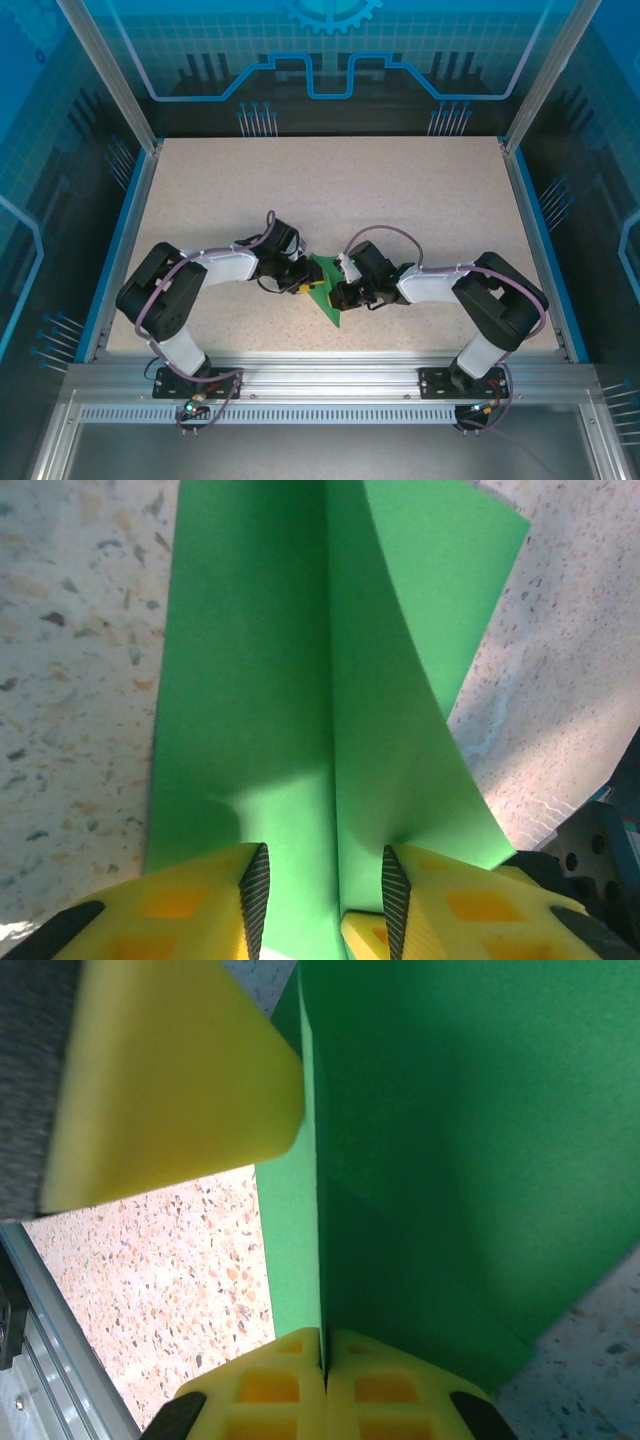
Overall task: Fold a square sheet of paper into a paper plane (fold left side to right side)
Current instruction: Fourth fold the wing at the center of the table.
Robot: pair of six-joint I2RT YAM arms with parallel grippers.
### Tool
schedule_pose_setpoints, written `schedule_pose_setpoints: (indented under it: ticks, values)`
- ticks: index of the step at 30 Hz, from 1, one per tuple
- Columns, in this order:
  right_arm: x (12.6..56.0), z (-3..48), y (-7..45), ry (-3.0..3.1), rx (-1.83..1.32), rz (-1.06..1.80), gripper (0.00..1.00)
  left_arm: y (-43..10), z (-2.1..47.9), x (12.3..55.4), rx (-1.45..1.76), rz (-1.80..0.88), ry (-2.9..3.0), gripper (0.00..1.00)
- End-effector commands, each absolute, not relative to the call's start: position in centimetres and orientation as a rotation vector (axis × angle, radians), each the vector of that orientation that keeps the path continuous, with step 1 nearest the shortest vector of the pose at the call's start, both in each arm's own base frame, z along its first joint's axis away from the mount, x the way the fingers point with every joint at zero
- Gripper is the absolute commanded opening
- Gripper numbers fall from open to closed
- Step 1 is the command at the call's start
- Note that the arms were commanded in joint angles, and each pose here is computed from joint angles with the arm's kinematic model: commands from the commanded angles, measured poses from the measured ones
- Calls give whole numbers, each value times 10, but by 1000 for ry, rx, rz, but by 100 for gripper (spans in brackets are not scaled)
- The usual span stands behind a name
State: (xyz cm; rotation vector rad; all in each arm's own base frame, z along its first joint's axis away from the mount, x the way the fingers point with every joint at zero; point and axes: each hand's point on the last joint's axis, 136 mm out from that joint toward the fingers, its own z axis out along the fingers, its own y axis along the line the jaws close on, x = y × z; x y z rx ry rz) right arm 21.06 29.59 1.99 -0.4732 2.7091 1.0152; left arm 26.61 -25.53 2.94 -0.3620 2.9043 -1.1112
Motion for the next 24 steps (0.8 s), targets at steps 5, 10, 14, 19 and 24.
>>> schedule_pose_setpoints:
  ticks: [5, 10, 14, 19, 24]
  values:
    - [210, 21, 292, 2701, -468, 1033, 1, -267, 31, 270, -364, -1192, 2899, 42]
    - [209, 19, 291, 2709, -466, 1033, 2, -267, 32, 269, -361, -1194, 2896, 43]
    - [209, 19, 292, 2709, -464, 1039, 2, -267, 31, 270, -366, -1185, 2898, 45]
    - [209, 18, 292, 2712, -466, 1044, 2, -266, 25, 268, -383, -1175, 2916, 47]
    - [209, 16, 292, 2720, -468, 1048, 2, -265, 20, 267, -400, -1161, 2933, 48]
